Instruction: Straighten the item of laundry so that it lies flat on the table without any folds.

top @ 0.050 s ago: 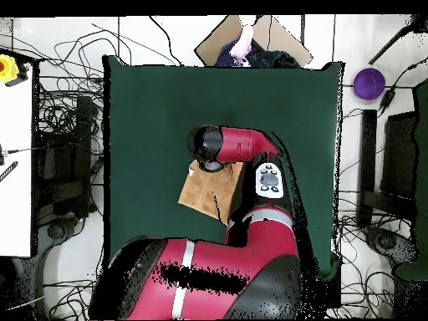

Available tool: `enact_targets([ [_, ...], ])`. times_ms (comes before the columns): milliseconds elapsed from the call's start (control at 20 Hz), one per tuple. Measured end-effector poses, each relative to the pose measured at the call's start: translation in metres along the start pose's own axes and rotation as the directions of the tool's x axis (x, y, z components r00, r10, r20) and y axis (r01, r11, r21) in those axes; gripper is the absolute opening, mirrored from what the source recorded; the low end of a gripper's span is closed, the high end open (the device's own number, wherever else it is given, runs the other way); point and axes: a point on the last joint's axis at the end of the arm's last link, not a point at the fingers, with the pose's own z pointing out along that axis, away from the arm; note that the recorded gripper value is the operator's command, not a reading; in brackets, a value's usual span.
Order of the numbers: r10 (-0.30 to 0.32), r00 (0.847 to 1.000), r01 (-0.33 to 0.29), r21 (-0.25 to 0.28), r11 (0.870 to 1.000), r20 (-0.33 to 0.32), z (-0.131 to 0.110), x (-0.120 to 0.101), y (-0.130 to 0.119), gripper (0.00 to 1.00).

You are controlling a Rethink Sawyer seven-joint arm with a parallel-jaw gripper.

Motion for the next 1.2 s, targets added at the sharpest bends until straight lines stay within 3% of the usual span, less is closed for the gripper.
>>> enact_targets([
  [400, 0.000, 1.000, 0.000, 0.000, 1.000, 0.000, 0.000, 0.000, 0.000, 0.00],
  [450, 0.000, 1.000, 0.000, 0.001, 1.000, 0.001, 0.000, 0.000, -0.001, 1.00],
  [1000, 0.009, 1.000, -0.009, 0.018, 1.000, -0.001, -0.002, 0.002, -0.011, 1.00],
  [1050, 0.009, 1.000, -0.009, 0.019, 1.000, -0.001, -0.002, 0.002, -0.011, 0.00],
  [1200, 0.010, 1.000, -0.010, 0.020, 1.000, -0.003, -0.001, 0.003, -0.011, 0.00],
])
